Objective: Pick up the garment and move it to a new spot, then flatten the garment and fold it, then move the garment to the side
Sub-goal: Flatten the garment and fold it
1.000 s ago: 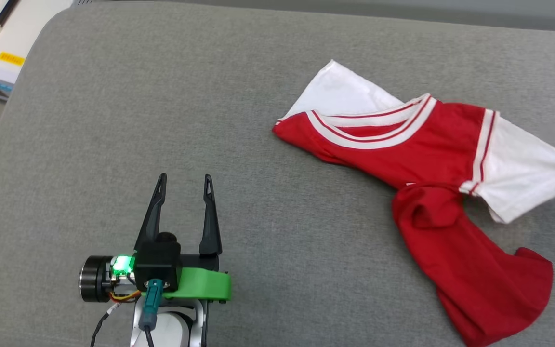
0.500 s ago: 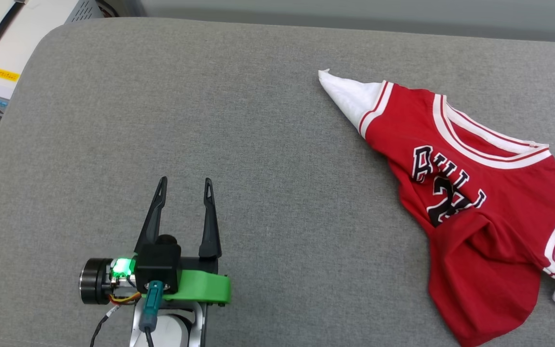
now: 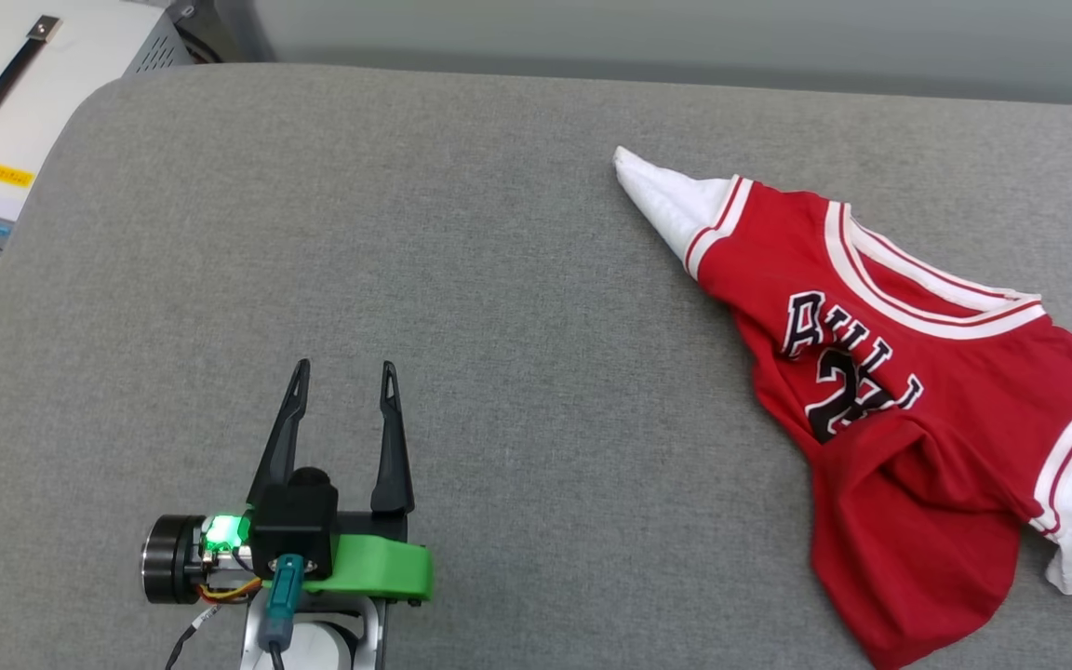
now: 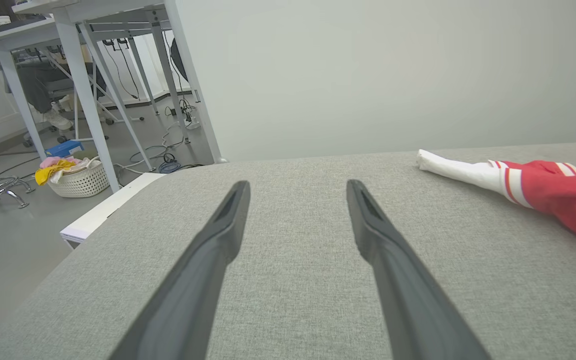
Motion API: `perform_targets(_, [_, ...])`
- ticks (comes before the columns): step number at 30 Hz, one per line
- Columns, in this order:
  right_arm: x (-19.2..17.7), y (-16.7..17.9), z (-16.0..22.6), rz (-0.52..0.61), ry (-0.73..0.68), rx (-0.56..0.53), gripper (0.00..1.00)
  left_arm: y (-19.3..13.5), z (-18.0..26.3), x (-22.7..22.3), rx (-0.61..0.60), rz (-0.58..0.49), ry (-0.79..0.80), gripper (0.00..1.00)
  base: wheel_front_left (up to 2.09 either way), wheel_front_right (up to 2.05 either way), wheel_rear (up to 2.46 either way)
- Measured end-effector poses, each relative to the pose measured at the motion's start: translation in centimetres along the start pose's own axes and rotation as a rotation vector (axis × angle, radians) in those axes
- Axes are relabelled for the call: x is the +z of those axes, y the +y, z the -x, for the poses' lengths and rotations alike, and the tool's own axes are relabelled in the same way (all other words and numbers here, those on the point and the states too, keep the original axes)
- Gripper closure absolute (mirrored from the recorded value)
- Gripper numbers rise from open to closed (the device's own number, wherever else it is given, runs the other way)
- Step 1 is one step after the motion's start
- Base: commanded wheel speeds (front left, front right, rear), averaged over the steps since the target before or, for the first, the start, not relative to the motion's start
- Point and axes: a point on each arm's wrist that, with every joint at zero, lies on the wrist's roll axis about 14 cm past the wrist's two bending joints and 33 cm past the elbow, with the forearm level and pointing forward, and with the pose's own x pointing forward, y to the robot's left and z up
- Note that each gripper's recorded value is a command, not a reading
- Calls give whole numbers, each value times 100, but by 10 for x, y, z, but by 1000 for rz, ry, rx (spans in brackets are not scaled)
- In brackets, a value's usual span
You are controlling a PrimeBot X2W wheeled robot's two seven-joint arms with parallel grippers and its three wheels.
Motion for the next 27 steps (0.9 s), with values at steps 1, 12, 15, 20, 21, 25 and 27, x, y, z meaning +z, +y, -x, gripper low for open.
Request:
perform_targets(1, [13,1,2,6,-61,-5,0,0,0,2,-2,1,-5,0,0,0,0])
perform_targets(12, [125,81,51,-4,-612,38,0,-5,4,13,-20,3,-38,0,0,0,0])
perform_targets(15, [132,101,63,-13,-669,59,0,-4,4,15,-36,-8,-46,0,0,0,0])
perform_targets(20, [135,120,69,-9,-696,84,0,-3,-18,39,-99,-40,-134,0,0,0,0])
perform_targets(21, [134,123,68,-10,-695,90,0,-4,-27,49,-119,-48,-169,0,0,0,0])
perform_targets(25, [130,133,64,-12,-683,112,0,-9,-62,82,-213,-50,-275,0,0,0,0])
perform_targets(27, [129,135,61,-17,-681,115,0,-14,-79,92,-270,-61,-305,0,0,0,0])
